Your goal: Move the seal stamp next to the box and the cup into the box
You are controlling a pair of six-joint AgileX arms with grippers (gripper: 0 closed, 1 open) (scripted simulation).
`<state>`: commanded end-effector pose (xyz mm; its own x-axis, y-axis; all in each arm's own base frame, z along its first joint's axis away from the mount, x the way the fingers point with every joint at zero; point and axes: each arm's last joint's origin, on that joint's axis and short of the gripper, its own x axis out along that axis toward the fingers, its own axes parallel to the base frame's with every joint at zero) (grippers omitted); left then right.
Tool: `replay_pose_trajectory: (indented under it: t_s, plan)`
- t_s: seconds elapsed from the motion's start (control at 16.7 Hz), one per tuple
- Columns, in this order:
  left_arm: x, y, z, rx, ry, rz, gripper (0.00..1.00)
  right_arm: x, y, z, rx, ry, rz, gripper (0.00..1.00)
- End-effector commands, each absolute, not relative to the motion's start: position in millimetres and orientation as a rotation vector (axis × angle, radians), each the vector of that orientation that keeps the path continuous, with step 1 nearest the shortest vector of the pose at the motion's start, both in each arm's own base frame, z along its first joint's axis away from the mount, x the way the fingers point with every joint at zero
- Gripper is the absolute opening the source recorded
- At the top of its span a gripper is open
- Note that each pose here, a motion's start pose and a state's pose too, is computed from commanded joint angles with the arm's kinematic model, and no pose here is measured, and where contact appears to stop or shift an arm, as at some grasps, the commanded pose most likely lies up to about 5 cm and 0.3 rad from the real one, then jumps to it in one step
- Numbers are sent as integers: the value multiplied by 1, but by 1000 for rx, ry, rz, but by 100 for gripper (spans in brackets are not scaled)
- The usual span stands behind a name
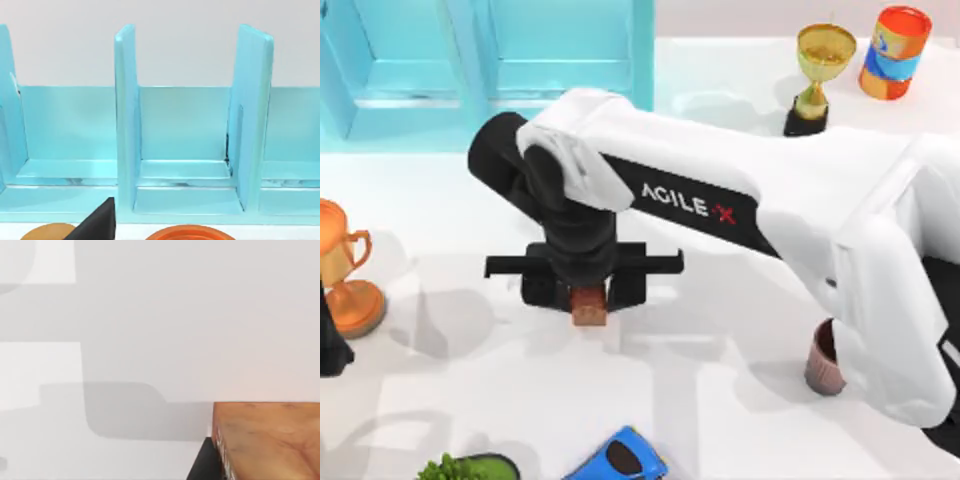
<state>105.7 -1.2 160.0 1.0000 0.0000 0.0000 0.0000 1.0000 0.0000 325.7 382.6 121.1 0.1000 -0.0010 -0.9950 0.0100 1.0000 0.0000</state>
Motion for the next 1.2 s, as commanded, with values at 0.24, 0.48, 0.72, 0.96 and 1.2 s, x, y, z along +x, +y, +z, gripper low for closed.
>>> replay_pose_trajectory:
  t_s: [0.24,0.48,0.72,0.96,1.2]
  plan:
    - [106,-1,160,0,0,0,100,326,383,121,7,1471,-8,0]
    - [106,-1,160,0,0,0,100,326,379,126,-1,1473,-3,0]
    - [106,-1,160,0,0,0,100,331,342,160,-5,1485,-19,0]
    - [106,-1,160,0,0,0,100,324,300,213,22,1456,-5,0]
    - [106,-1,160,0,0,0,100,323,283,221,5,1471,-7,0]
